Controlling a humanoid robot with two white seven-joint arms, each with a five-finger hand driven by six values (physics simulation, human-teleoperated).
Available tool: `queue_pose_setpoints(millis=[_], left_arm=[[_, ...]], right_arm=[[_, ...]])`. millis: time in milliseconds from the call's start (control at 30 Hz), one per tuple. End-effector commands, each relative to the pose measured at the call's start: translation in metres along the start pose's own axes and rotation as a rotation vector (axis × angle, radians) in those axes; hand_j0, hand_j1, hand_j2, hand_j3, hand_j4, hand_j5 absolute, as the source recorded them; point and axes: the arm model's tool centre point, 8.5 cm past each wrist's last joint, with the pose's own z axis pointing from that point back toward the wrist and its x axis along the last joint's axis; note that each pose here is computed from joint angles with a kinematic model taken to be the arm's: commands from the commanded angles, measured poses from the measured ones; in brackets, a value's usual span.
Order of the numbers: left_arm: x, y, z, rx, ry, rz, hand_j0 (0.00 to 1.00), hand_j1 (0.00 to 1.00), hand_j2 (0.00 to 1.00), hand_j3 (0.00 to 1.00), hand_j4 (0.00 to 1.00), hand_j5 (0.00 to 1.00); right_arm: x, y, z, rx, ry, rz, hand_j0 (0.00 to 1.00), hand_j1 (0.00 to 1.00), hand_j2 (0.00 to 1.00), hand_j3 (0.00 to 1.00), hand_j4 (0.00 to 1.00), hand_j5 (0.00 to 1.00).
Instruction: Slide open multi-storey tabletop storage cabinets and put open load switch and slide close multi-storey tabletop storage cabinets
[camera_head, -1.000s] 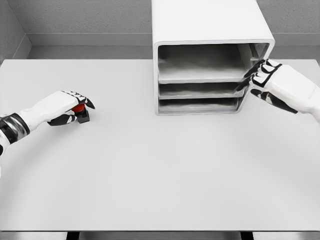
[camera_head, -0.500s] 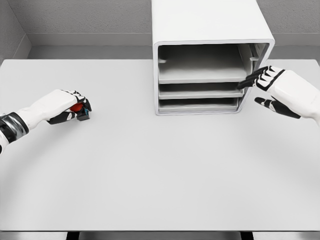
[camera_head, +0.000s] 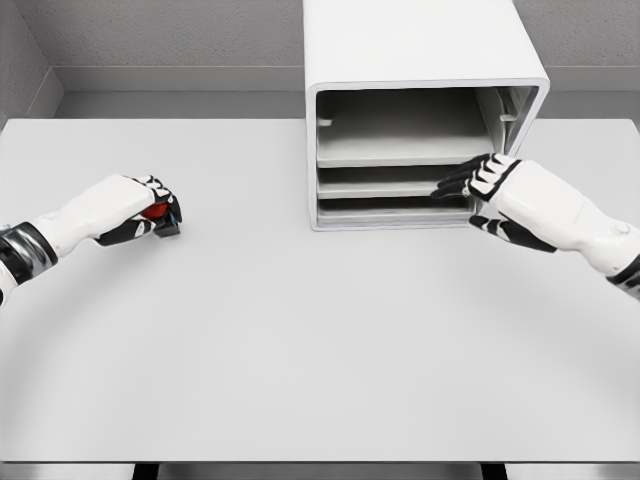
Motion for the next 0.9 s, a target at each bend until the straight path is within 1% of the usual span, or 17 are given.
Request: queue_pose_setpoints(millis=[0,67,100,200,233,333,400,467,500,533,567,600,667,700,733,800,867], left_arm=[[0.001,0.002,0.0,0.009,-0.003,0.003,0.42,0.42,0.42,0.42,0.42,0.42],[0.001,0.001,0.0,0.007,-0.003,0.004,0.42,0.42,0.42,0.42,0.42,0.42],[0.001,0.001,0.001,0.006,-0.003,0.005,0.42,0.42,0.42,0.42,0.42,0.42],[0.001,0.0,0.001,0.002,-0.001,0.003,0.45,0.45,0.45,0.45,0.45,0.45],[0.001,0.0,0.001,0.001,-0.001,0.001,0.47,0.47,0.47,0.47,0.47,0.47],[0.001,-0.001,0.0,-0.003,0.0,0.001,0.56,0.56,0.56,0.56,0.56,0.56],[0.001,-0.001,0.0,-0.002,0.0,-0.001,0.6,0.6,0.6,0.6,0.6,0.6],[0.001,-0.001,0.0,-0.001,0.001,0.002,0.62,0.62,0.62,0.62,0.62,0.62],[0.002,-0.001,0.0,-0.002,-0.001,0.0,0.63,0.63,0.63,0.63,0.63,0.63],[0.001,-0.002,0.0,-0.002,0.0,0.002,0.63,0.63,0.63,0.63,0.63,0.63],[0.002,-0.001,-0.001,-0.001,-0.002,0.002,0.64,0.64,0.64,0.64,0.64,0.64],[0.001,-0.002,0.0,-0.001,0.001,0.002,0.66,0.66,0.66,0.66,0.66,0.66],[0.001,-0.002,0.0,-0.001,0.001,0.002,0.67,0.67,0.67,0.67,0.67,0.67],[0.001,-0.002,0.0,-0.001,0.0,0.003,0.68,0.68,0.68,0.68,0.68,0.68],[0.002,-0.001,0.0,0.0,-0.001,0.002,0.68,0.68,0.68,0.68,0.68,0.68],[0.002,-0.001,-0.001,0.001,-0.002,0.003,0.69,0.69,0.69,0.69,0.69,0.69],[0.002,-0.001,-0.001,0.001,-0.002,0.003,0.7,0.7,0.7,0.7,0.7,0.7]], right_arm=[[0.001,0.002,-0.001,-0.005,-0.001,-0.009,0.73,0.73,0.73,0.73,0.73,0.73],[0.002,0.001,-0.007,-0.004,-0.016,-0.009,0.73,0.73,0.73,0.73,0.73,0.73],[0.004,0.005,-0.013,-0.015,-0.026,-0.022,0.73,0.73,0.73,0.73,0.73,0.73],[0.006,0.003,-0.014,-0.02,-0.032,-0.024,0.73,0.73,0.73,0.73,0.73,0.73],[0.005,0.0,-0.016,-0.026,-0.036,-0.019,0.73,0.73,0.73,0.73,0.73,0.73],[0.005,-0.002,-0.017,-0.034,-0.038,-0.017,0.73,0.73,0.73,0.73,0.73,0.73],[0.004,-0.005,-0.02,-0.041,-0.041,-0.013,0.73,0.73,0.73,0.73,0.73,0.73],[0.003,0.0,-0.022,-0.04,-0.038,-0.028,0.73,0.73,0.73,0.73,0.73,0.73],[0.003,0.0,-0.024,-0.04,-0.04,-0.024,0.73,0.73,0.73,0.73,0.73,0.73],[0.004,0.003,-0.027,-0.033,-0.047,-0.032,0.74,0.74,0.74,0.74,0.74,0.74],[0.0,0.004,-0.029,-0.025,-0.042,-0.032,0.74,0.74,0.74,0.74,0.74,0.74],[0.001,0.006,-0.033,-0.034,-0.047,-0.041,0.74,0.74,0.74,0.74,0.74,0.74],[-0.001,0.006,-0.033,-0.038,-0.04,-0.044,0.74,0.74,0.74,0.74,0.74,0.74],[-0.003,0.002,-0.036,-0.045,-0.043,-0.037,0.74,0.74,0.74,0.74,0.74,0.74],[-0.002,0.001,-0.038,-0.05,-0.046,-0.039,0.74,0.74,0.74,0.74,0.74,0.74],[-0.001,0.003,-0.039,-0.052,-0.047,-0.044,0.74,0.74,0.74,0.74,0.74,0.74],[-0.006,0.004,-0.04,-0.055,-0.035,-0.048,0.74,0.74,0.74,0.74,0.74,0.74]])
